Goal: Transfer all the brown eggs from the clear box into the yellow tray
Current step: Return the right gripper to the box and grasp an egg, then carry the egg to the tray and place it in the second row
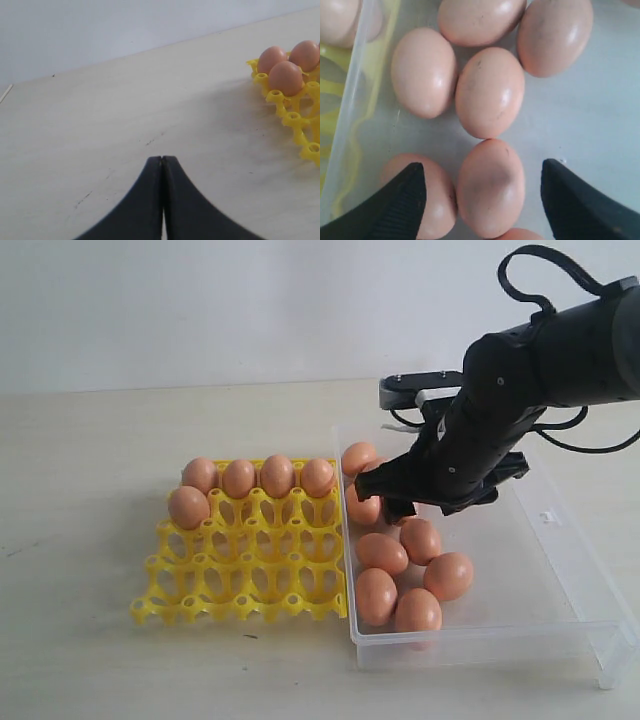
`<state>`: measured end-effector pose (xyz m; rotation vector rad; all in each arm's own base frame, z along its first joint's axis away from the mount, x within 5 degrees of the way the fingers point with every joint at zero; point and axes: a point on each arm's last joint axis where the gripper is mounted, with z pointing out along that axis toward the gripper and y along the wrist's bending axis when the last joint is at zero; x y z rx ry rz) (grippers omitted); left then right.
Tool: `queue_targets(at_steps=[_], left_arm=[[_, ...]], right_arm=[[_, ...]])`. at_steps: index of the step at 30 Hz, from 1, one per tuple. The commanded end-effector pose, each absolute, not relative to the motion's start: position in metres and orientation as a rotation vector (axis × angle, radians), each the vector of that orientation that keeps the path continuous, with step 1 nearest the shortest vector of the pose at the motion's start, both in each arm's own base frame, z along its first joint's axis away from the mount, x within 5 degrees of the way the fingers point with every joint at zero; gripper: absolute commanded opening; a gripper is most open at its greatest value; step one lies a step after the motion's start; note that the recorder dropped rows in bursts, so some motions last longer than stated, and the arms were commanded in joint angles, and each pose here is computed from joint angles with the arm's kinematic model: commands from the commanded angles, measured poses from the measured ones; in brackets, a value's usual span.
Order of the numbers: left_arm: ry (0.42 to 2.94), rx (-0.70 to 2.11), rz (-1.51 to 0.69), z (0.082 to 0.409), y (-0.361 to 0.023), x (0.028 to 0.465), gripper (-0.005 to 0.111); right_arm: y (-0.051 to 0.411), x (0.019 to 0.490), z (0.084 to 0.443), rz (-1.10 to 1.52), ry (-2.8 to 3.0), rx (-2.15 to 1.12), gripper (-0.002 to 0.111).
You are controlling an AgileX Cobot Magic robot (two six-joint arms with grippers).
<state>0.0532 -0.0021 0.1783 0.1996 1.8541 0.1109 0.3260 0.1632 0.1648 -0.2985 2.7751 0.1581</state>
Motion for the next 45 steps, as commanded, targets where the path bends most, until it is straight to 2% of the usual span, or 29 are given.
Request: queue_targets(at_steps=[1, 4, 7, 10, 14, 15, 18, 25, 29, 35, 45], left_arm=[[1.838, 0.196, 0.108, 0.18, -0.002, 0.053, 0.0], [1.838, 0.196, 0.108, 0.18, -0.002, 0.053, 0.0], [1.838, 0.196, 0.108, 0.18, -0.002, 0.053, 0.0], [1.838, 0.196, 0.108, 0.18, -0.002, 0.053, 0.0], [1.838, 0.196, 0.108, 0.18, -0.002, 0.053, 0.0], [1.838, 0.196, 0.108, 0.18, -0.002, 0.053, 0.0], [1.838, 0.196, 0.108, 0.18, -0.002, 0.053, 0.0], [1.838, 0.196, 0.108, 0.18, -0.002, 0.053, 0.0], [1.838, 0.196, 0.108, 0.18, -0.002, 0.053, 0.0], [1.838, 0.196, 0.108, 0.18, -0.002, 0.053, 0.0], [1.838, 0.196, 0.108, 0.18, -0.002, 0.053, 0.0]], right_arm=[[0.162, 0.33, 0.153, 0.139, 2.788, -0.305, 0.063], [0.163, 0.331, 0.144, 0.13, 2.801, -0.312, 0.063], [0.163, 0.332, 0.134, 0.117, 2.821, -0.324, 0.055], [0.163, 0.332, 0.13, 0.112, 2.831, -0.325, 0.038], [0.163, 0.332, 0.133, 0.107, 2.816, -0.369, 0.002], [0.163, 0.332, 0.135, 0.106, 2.807, -0.381, 0.0], [0.163, 0.332, 0.151, 0.126, 2.759, -0.378, 0.0], [0.174, 0.333, 0.227, 0.301, 2.375, -0.353, 0.0], [0.194, 0.331, 0.244, 0.378, 2.189, -0.408, 0.0], [0.235, 0.329, 0.233, 0.485, 1.998, -0.489, 0.0], [0.281, 0.331, 0.175, 0.628, 1.772, -0.636, 0.0]])
